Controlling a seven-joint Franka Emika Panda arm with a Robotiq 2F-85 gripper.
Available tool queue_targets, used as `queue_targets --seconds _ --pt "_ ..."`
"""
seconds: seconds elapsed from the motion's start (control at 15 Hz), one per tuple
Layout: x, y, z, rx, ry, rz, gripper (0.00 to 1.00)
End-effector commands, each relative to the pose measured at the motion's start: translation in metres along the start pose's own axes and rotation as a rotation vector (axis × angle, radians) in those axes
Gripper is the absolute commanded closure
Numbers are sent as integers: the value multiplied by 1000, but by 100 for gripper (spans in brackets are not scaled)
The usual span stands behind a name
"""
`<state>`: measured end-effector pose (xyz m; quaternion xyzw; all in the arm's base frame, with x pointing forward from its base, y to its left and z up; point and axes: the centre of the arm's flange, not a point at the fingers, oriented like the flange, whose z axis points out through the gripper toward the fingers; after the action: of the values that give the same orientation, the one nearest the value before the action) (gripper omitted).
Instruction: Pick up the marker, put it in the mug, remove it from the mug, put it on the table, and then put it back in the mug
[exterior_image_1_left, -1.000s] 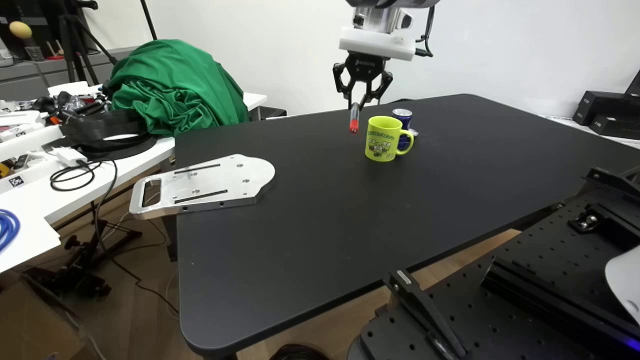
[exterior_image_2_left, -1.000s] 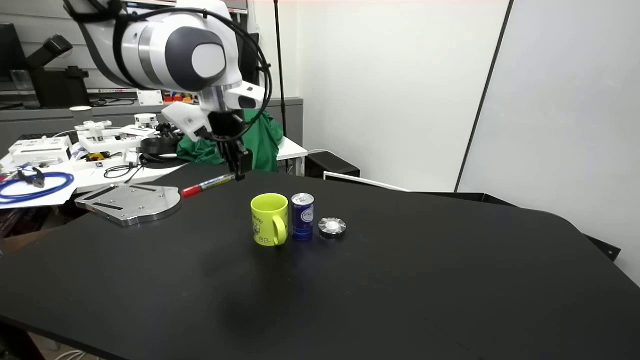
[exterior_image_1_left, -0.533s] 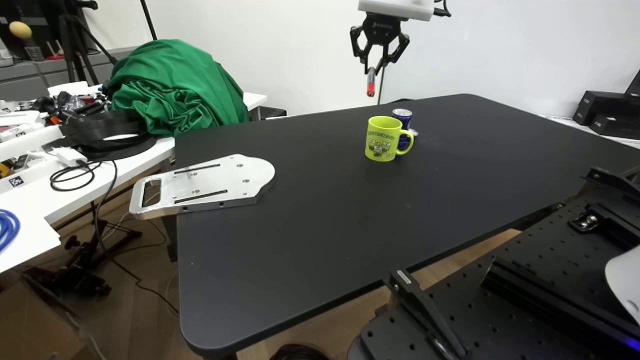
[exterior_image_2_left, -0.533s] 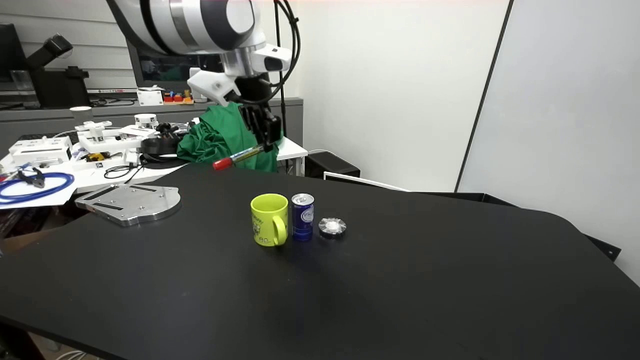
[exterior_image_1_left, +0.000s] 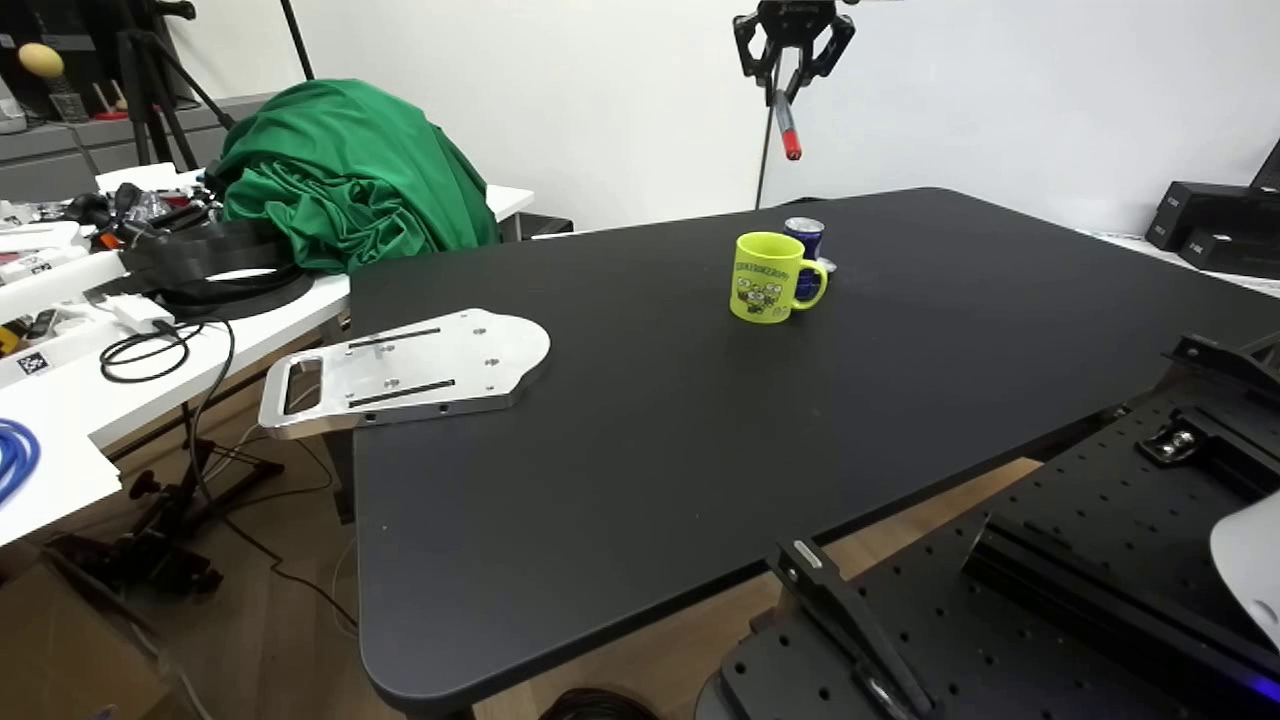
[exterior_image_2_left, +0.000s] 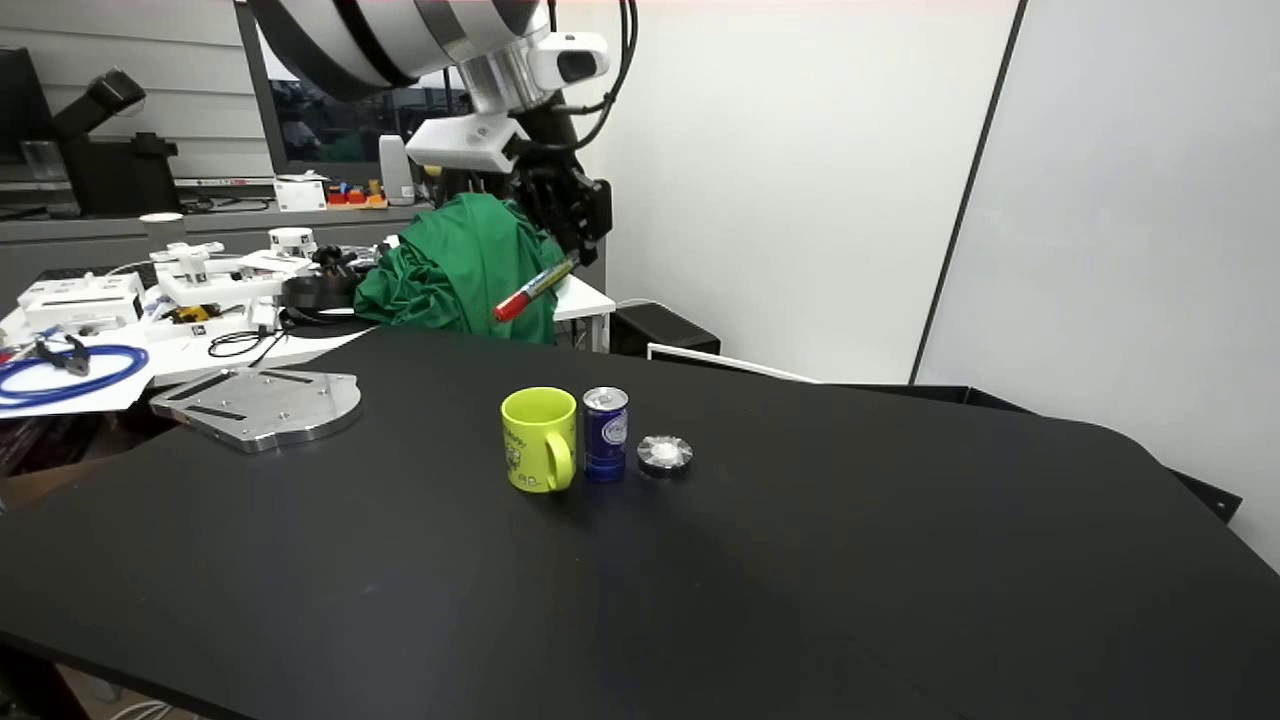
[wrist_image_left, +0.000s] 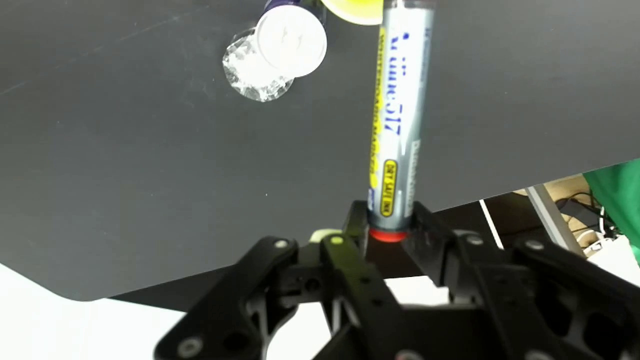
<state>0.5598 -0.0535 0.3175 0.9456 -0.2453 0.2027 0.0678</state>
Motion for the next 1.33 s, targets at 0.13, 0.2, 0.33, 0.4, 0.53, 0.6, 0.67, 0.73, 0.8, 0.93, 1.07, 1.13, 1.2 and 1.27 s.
queue_targets --seconds 0.13,0.2,0.33,0.4,0.53,0.6,0.67,0.73,0.8,0.93,1.07,1.13,1.2,1.27 --pt "-15 11 -1 -51 131 -52 94" --pt "-17 13 1 -57 153 -64 94" --pt "-22 15 4 -54 197 -85 94" --pt "-24 15 5 -47 216 -84 94" --pt "-28 16 6 -27 237 -72 94" --pt "-30 16 7 -17 241 -66 94" --pt "-32 16 8 -12 249 -61 94" --pt "-34 16 9 -6 258 -60 94" --pt "-36 16 12 -1 265 -59 94" --pt "-39 16 17 5 273 -54 94" --pt "-41 15 23 10 273 -44 94" --pt "-43 15 27 11 273 -41 94" --pt "-44 15 30 10 274 -39 94" --pt "-45 14 33 9 274 -37 94"
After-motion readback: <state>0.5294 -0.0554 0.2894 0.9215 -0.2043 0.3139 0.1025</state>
